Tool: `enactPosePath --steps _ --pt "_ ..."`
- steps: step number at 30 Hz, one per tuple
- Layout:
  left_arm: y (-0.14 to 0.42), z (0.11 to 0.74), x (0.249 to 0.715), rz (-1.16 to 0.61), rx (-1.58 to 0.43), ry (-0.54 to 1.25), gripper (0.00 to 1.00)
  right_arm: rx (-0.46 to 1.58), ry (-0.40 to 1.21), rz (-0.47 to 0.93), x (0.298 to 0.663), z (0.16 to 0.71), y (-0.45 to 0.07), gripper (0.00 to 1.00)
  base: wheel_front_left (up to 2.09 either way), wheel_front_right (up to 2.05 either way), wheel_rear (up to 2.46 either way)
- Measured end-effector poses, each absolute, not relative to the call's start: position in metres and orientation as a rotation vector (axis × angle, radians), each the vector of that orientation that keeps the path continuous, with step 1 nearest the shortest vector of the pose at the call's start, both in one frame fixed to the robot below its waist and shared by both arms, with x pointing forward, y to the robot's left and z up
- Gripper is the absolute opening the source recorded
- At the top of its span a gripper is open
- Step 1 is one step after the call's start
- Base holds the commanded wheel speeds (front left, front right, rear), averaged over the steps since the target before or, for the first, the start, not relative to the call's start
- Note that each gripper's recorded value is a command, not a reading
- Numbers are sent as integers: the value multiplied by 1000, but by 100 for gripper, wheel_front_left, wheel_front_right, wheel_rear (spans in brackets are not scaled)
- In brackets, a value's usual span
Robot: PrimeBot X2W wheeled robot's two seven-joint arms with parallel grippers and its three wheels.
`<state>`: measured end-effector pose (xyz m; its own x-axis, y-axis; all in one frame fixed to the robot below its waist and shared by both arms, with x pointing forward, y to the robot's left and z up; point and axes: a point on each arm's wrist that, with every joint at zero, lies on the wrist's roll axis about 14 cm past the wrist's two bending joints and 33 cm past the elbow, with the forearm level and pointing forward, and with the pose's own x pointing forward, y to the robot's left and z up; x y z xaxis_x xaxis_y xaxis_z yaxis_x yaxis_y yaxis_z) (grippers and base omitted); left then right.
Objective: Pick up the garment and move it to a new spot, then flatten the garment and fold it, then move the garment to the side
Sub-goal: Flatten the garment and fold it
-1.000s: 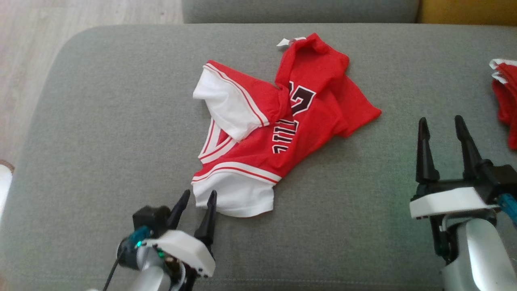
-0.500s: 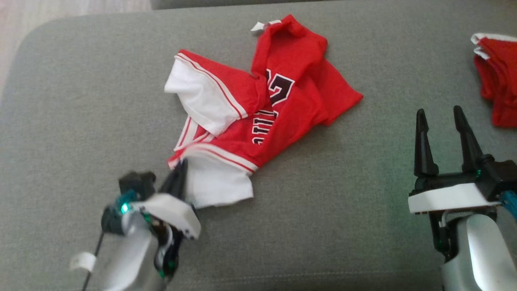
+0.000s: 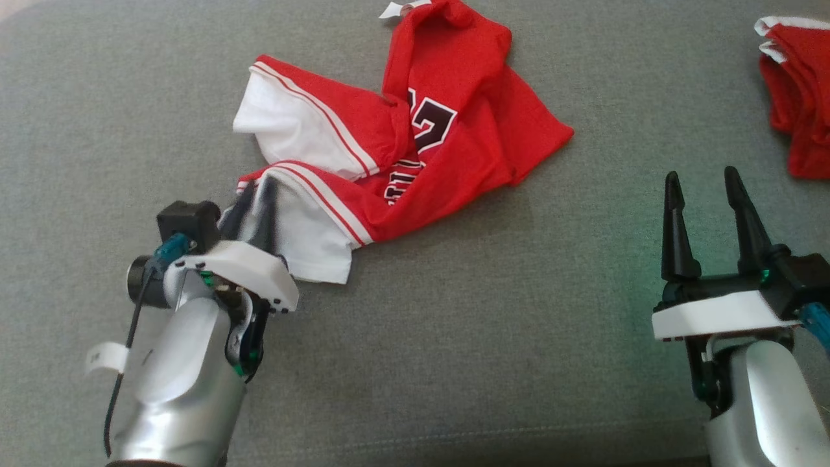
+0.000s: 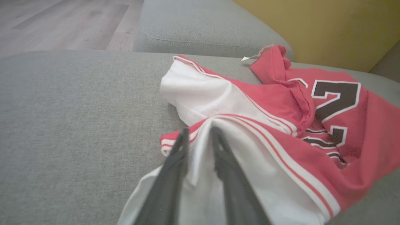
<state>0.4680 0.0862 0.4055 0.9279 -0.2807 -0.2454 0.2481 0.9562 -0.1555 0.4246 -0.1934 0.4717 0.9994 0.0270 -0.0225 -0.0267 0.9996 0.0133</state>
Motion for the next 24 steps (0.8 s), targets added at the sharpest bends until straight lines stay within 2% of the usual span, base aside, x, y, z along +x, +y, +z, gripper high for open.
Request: enactPosePath --steps 8,15,24 --pt "102 438 464 -214 -187 167 100 29 -14 52 427 482 -184 100 0 0 0" --pt "121 459 428 -155 -242 95 100 62 -60 88 423 498 -169 100 0 0 0" --pt "137 463 369 -95 -269 81 100 109 -50 146 398 498 -148 100 0 0 0"
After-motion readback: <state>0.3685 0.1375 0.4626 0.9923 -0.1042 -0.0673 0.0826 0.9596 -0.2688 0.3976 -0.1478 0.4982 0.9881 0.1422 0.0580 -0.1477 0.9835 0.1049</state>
